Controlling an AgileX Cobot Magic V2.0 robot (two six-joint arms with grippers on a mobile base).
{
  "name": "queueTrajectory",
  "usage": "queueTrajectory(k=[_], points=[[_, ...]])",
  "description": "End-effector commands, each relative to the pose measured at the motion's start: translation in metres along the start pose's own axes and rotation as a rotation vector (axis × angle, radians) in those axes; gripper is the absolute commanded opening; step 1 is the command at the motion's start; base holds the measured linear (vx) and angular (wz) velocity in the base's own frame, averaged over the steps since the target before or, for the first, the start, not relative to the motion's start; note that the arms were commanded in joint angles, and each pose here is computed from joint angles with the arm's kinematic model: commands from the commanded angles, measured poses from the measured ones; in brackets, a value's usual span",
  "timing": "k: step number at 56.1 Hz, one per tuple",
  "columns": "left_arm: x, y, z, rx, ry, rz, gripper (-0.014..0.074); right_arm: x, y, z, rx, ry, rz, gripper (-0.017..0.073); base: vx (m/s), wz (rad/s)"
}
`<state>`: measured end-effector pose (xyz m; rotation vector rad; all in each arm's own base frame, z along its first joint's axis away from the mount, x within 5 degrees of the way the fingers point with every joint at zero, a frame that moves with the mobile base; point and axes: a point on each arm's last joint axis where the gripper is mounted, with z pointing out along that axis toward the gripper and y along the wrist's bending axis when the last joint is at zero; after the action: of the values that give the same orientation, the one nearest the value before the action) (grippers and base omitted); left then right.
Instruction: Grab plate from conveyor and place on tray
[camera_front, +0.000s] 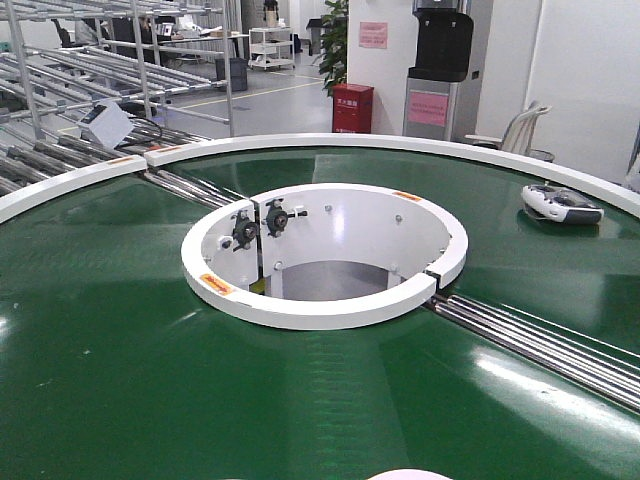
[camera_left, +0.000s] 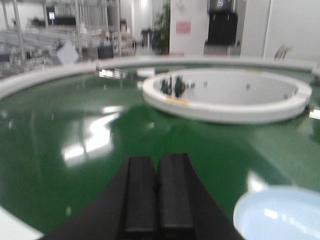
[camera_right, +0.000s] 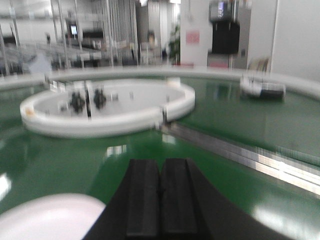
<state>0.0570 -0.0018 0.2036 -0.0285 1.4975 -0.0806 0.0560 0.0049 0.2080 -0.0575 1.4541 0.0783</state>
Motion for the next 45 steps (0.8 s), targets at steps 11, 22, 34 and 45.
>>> queueTrajectory(k=[11, 22, 34, 45], points=[[-0.093, -0.006, -0.02, 0.059, -0.505, -0.12, 0.0003, -0.099, 0.001, -0.017, 0.003, -0.418, -0.018, -0.0009, 0.0, 0.0], [-0.193, -0.013, 0.002, 0.032, -0.409, -0.034, 0.0003, -0.208, 0.002, -0.006, 0.013, -0.32, -0.087, -0.0009, 0.0, 0.0], [-0.227, -0.015, 0.082, 0.014, -0.186, -0.028, 0.0003, -0.245, 0.002, 0.059, 0.006, -0.148, -0.129, -0.0009, 0.0, 0.0], [-0.214, -0.015, 0.111, 0.006, -0.095, -0.028, 0.0008, -0.224, 0.003, 0.095, -0.013, 0.012, -0.089, -0.0007, 0.0, 0.0]])
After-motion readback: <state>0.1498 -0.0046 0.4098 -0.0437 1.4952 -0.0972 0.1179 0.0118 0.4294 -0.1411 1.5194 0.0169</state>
